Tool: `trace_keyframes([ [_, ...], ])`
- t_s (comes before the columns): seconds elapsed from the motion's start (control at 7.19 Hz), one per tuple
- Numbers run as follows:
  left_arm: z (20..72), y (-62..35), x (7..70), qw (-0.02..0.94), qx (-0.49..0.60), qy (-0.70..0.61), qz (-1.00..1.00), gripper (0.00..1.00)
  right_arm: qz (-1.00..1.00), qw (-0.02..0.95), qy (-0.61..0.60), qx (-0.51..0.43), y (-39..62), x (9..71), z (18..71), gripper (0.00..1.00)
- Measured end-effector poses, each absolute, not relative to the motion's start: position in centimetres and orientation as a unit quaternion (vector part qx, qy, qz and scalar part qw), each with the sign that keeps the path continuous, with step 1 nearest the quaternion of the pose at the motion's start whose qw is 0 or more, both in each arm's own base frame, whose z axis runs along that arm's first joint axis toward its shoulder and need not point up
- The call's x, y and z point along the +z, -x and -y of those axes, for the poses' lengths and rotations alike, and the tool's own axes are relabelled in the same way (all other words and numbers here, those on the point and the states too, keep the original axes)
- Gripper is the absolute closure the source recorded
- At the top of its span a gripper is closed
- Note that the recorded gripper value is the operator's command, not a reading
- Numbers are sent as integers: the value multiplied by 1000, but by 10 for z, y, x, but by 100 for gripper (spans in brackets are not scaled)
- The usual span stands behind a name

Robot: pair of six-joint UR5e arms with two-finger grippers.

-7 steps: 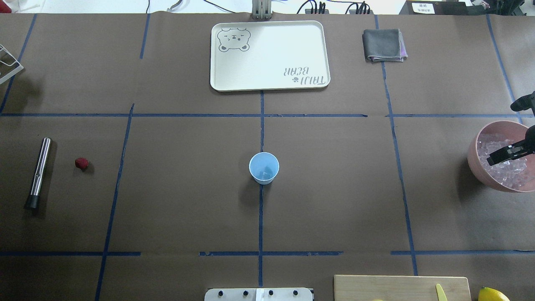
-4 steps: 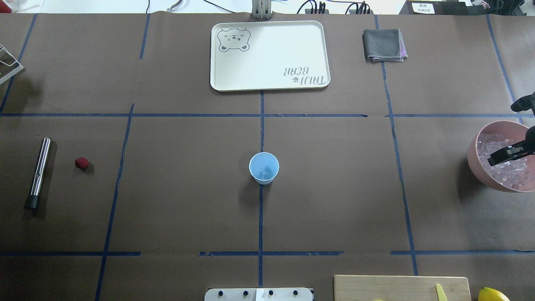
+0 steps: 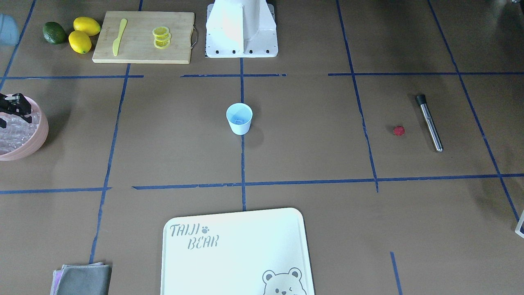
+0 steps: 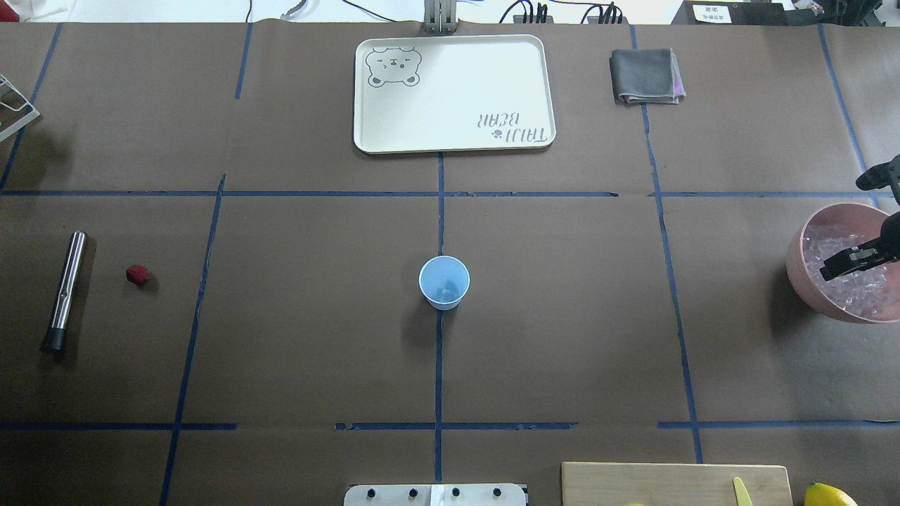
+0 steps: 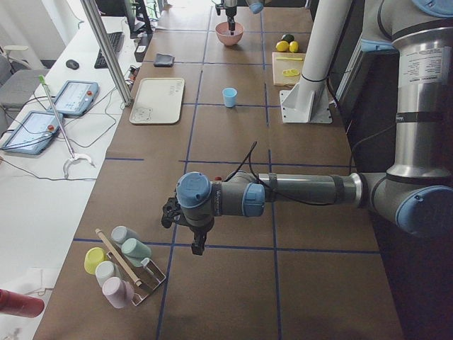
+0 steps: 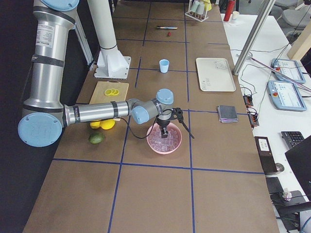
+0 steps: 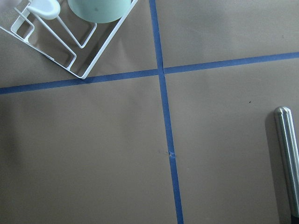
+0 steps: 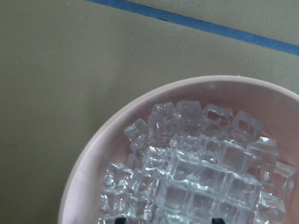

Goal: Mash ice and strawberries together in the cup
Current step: 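Grasp another ice cube in the bowl with the right gripper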

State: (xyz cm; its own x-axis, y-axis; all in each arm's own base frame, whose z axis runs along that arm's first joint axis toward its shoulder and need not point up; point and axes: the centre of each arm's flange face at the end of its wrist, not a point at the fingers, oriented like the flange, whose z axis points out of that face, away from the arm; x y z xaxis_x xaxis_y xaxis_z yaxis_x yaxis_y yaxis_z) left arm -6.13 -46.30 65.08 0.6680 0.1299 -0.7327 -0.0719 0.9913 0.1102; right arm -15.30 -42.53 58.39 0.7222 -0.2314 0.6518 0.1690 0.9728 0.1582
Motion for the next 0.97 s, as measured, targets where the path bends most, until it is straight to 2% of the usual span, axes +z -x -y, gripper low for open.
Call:
trace_keyframes([
  [0.42,463,61,651,913,55,-36,-404,0,358,926,-45,-110,153,583,425,92],
  [0.56,463,61,651,913,55,-36,-404,0,358,926,-45,-110,153,583,425,97],
  [0.97,463,61,651,912,56,-37,-404,0,380,917,-37,-116,154,574,421,100],
])
